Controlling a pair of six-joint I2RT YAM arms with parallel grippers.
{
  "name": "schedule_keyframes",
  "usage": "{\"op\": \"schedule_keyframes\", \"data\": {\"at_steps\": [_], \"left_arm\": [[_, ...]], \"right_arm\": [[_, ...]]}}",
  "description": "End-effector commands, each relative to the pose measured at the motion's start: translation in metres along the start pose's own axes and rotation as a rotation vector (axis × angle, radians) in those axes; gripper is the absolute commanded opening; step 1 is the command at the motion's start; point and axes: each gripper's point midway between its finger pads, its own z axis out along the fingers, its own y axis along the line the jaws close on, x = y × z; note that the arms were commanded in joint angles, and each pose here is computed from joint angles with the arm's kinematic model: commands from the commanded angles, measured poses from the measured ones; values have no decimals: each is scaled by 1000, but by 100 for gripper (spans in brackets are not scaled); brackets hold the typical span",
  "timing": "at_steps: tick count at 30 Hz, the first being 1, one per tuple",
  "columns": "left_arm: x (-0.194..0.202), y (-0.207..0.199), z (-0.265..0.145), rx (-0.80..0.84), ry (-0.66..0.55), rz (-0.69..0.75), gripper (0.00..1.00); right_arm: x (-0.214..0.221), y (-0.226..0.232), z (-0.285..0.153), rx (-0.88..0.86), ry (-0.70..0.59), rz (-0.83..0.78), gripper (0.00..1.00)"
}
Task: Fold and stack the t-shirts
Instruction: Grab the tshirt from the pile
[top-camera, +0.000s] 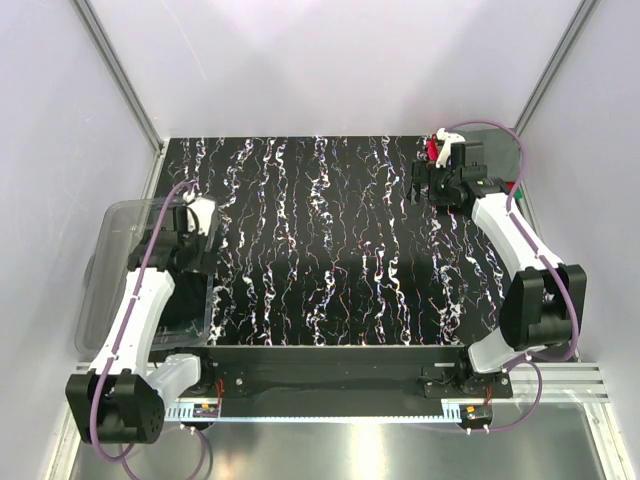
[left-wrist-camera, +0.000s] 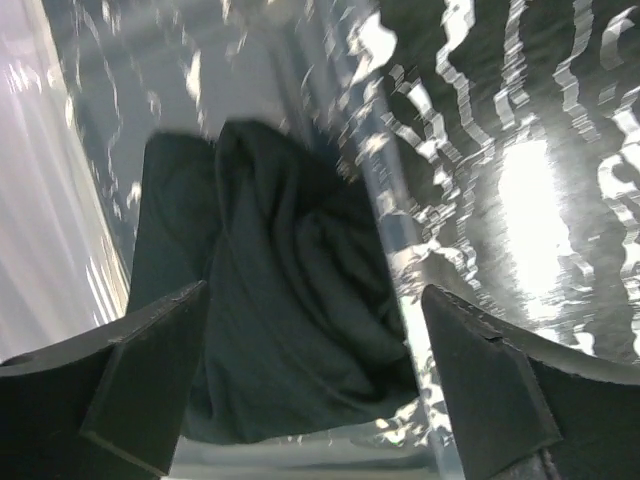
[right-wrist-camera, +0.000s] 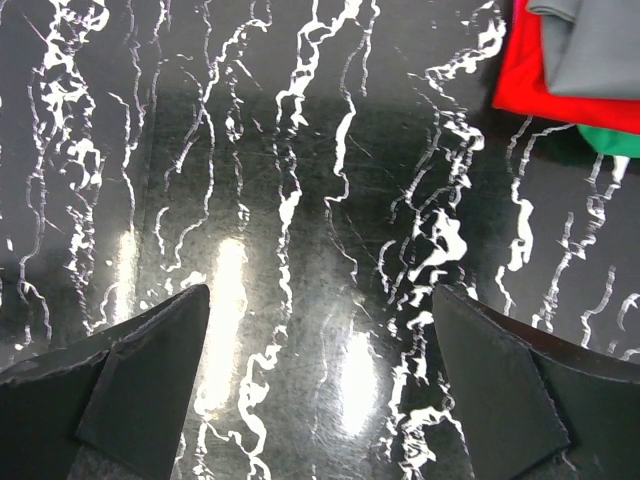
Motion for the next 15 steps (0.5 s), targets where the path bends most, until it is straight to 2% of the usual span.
{"op": "schedule_keyframes", "data": {"at_steps": [1,8,12,15], "left_arm": [[9,15,8,-19,23,-22,89],[31,8,35,115,141,-98,74],[33,9,44,141,172,-105,55],[31,13,46,156,181,-126,34]], "right_arm": [[-18,-3,-20,28,-92,-45,100],[-7,11,-22,-53,-67,-38,100],[-14,15,-23,-72,-77,-56,100],[-18,14,-23,-71,-84,-83,100]]}}
